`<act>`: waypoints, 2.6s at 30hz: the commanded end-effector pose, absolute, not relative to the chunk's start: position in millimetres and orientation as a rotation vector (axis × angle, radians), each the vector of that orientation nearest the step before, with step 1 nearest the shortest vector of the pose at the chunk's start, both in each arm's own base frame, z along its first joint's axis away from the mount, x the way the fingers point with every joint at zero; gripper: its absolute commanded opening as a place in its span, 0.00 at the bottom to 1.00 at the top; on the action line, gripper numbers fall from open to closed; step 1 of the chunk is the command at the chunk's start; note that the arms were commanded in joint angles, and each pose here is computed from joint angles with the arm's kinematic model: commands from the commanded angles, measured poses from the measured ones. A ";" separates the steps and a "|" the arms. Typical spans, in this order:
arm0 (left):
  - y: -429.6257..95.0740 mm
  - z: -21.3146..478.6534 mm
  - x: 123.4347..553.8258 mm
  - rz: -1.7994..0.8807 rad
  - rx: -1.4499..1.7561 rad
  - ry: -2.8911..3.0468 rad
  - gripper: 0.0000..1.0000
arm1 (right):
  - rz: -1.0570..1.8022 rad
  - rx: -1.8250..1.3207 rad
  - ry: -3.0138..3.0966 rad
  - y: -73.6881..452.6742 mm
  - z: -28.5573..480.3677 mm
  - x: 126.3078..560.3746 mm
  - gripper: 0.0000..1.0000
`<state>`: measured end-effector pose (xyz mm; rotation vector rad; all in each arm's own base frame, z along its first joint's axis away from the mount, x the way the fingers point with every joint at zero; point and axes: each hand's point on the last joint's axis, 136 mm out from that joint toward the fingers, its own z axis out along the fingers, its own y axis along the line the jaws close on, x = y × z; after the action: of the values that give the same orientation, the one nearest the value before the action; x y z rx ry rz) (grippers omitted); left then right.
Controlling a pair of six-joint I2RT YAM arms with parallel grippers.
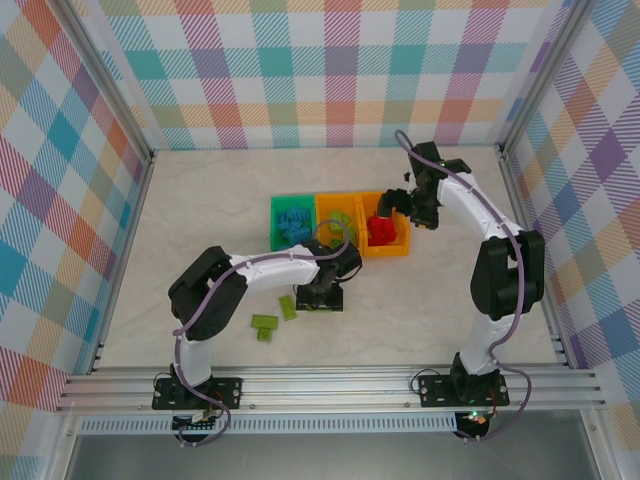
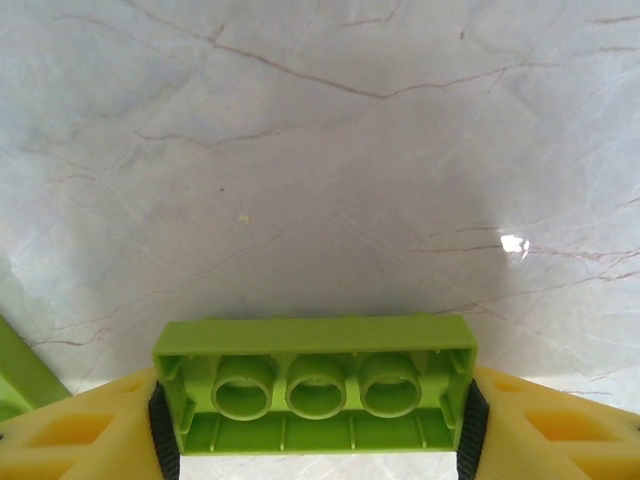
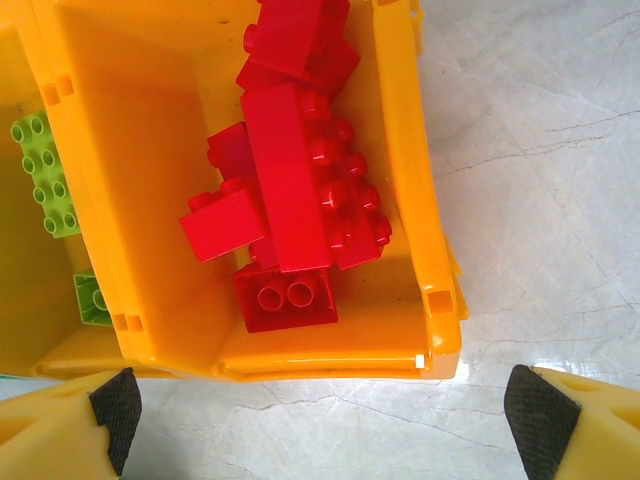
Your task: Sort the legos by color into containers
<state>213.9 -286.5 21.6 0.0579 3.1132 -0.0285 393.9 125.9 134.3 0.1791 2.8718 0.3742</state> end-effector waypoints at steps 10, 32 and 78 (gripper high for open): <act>-297.6 71.9 257.7 0.005 0.120 2.964 0.63 | 0.391 0.180 2.829 119.7 152.1 393.2 0.95; -319.0 119.4 415.5 -0.088 0.161 2.781 0.69 | 0.398 0.195 2.822 116.7 152.9 395.9 0.95; -19.1 107.9 245.0 -0.088 -0.673 2.811 1.00 | 0.157 -0.437 3.070 401.4 35.6 195.2 0.85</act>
<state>250.4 -20.9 106.7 -0.6920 2.8021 -0.0579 195.1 402.0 36.6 -0.4620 3.0532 0.1992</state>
